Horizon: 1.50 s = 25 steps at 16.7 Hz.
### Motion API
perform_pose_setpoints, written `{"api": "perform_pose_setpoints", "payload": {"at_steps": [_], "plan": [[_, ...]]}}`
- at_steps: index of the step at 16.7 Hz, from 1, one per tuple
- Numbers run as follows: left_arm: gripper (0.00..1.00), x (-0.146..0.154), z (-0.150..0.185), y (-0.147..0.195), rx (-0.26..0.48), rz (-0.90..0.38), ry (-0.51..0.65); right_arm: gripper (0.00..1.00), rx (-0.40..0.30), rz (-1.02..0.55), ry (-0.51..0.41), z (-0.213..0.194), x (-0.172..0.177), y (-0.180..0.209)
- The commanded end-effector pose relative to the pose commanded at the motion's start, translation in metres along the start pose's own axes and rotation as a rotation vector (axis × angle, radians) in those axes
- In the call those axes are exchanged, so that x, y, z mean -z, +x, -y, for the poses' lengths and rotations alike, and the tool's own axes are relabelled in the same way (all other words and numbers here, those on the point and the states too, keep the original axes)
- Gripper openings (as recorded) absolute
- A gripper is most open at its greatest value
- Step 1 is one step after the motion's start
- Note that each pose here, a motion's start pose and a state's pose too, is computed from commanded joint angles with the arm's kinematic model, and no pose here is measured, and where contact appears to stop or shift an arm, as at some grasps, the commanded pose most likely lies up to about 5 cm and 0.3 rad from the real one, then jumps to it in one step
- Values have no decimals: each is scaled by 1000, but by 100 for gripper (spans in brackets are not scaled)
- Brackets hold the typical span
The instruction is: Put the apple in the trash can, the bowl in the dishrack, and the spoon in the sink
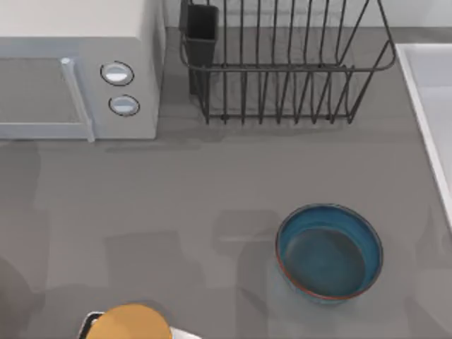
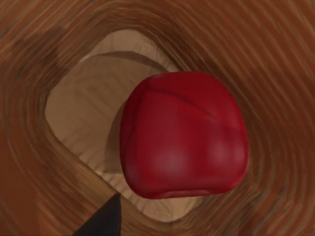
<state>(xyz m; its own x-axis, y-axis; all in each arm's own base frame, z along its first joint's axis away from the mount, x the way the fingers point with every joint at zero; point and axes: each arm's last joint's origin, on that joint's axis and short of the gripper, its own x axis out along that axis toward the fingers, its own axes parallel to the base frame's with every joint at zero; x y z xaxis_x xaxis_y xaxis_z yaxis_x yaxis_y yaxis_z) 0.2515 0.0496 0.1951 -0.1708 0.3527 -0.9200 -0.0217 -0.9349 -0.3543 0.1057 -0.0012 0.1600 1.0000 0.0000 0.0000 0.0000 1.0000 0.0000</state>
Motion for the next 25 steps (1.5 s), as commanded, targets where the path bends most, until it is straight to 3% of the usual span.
{"api": "perform_pose_setpoints", "payload": {"at_steps": [5,8,12,15,18,20,22,25], "plan": [[100,-1,0,-1,-2,-6,9,100,0,0,0,0,0,0],[100,-11,0,-9,-16,-63,82,100,0,0,0,0,0,0],[100,-38,-1,-24,-23,-220,310,100,0,0,0,0,0,0],[100,-66,-5,-31,27,-385,575,100,0,0,0,0,0,0],[100,-93,-11,-28,162,-563,897,100,0,0,0,0,0,0],[100,-109,-18,-22,310,-670,1126,100,0,0,0,0,0,0],[100,-122,-25,-12,502,-750,1350,100,0,0,0,0,0,0],[100,-134,-36,4,857,-806,1641,100,0,0,0,0,0,0]]}}
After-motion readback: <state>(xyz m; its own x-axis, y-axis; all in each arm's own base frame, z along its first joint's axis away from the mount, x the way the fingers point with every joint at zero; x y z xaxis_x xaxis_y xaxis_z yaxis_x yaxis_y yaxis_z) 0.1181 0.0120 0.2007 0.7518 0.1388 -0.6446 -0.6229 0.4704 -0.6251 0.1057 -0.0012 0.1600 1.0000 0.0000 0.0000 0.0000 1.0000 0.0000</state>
